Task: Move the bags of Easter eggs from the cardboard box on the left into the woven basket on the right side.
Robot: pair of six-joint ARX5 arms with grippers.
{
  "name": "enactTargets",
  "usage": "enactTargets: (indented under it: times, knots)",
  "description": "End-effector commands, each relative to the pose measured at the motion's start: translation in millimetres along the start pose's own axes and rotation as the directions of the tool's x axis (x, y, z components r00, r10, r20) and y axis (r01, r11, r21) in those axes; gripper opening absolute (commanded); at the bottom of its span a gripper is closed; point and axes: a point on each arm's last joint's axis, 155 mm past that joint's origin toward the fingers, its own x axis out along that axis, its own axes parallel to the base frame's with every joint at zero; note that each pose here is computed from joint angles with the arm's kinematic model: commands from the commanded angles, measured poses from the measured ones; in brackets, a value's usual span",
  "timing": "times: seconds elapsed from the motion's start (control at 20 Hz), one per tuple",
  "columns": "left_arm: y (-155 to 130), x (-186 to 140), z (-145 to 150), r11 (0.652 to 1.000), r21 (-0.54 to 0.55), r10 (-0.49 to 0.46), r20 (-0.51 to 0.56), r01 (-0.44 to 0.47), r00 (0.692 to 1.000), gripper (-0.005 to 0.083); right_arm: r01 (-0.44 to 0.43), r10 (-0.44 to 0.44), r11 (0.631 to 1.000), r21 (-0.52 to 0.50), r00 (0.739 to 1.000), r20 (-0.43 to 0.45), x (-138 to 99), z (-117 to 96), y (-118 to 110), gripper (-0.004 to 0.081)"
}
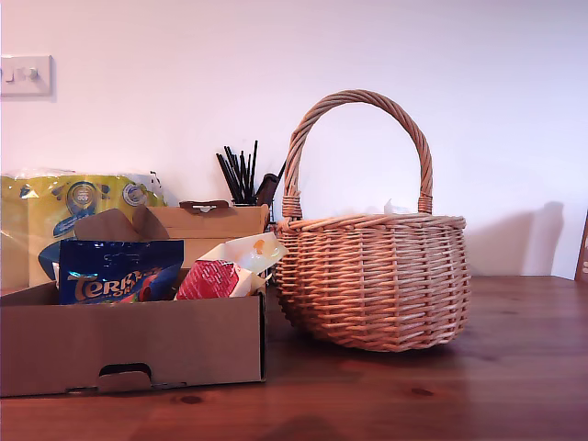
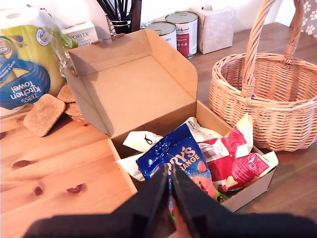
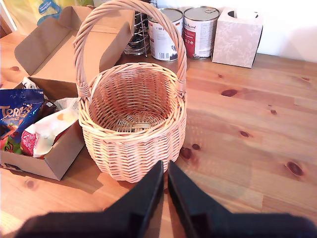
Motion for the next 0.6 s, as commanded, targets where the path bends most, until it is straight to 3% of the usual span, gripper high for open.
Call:
enactTargets:
  times: [0.0,0.4,0.55]
  knots:
    - [0,-1,3,1.0,0.013,-0.001,0.087,0.0,0.996,-0.0024,0.005,-0.005,1.0,-0.001,1.0,0.024,0,5,-1,-0.0012]
    - [-1,-1,4,1.0,0.013,-0.005,0.089,0.004,0.996,-0.0024,0.006,-0.006,1.0,-0.001,1.0,0.025,0,5,-1,-0.0012]
    - [-7,2,21,0.999,0.016,-0.036,0.145,0.035,0.989,-0.0024,0.004,-0.004,1.0,-0.001,1.0,0.026,0,5,-1,-0.0012]
